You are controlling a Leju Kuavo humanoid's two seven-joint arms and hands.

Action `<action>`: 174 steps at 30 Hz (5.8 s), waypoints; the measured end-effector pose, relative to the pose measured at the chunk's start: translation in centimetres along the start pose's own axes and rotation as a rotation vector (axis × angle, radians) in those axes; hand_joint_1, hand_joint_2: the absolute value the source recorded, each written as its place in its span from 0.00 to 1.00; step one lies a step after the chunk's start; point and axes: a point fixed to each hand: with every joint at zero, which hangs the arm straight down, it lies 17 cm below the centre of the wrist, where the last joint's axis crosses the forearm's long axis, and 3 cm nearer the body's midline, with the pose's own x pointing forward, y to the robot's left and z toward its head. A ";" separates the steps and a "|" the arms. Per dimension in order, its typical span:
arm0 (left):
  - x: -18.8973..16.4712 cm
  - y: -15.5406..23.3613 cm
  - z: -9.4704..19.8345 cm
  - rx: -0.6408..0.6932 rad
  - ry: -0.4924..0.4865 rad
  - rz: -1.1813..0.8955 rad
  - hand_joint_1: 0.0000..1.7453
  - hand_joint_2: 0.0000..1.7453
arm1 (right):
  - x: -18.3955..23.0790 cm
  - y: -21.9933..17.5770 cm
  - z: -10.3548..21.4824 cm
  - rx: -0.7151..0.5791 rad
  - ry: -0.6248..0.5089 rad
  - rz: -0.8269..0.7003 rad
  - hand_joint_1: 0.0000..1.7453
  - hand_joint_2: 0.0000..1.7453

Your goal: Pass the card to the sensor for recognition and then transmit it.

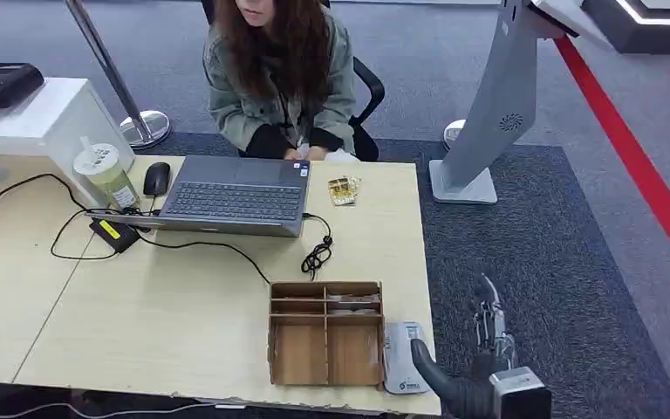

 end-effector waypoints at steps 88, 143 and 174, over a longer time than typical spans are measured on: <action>0.0 0.0 0.0 -0.004 0.001 0.006 0.00 1.00 | -5.9 3.9 2.0 0.069 0.138 -0.091 0.00 1.00; 0.0 0.1 0.0 0.001 0.001 -0.008 0.00 1.00 | -3.7 4.2 1.2 0.079 0.093 -0.067 0.00 1.00; 0.1 0.1 -0.1 0.000 -0.012 -0.002 0.00 1.00 | -3.6 4.1 1.3 0.086 0.091 -0.040 0.00 1.00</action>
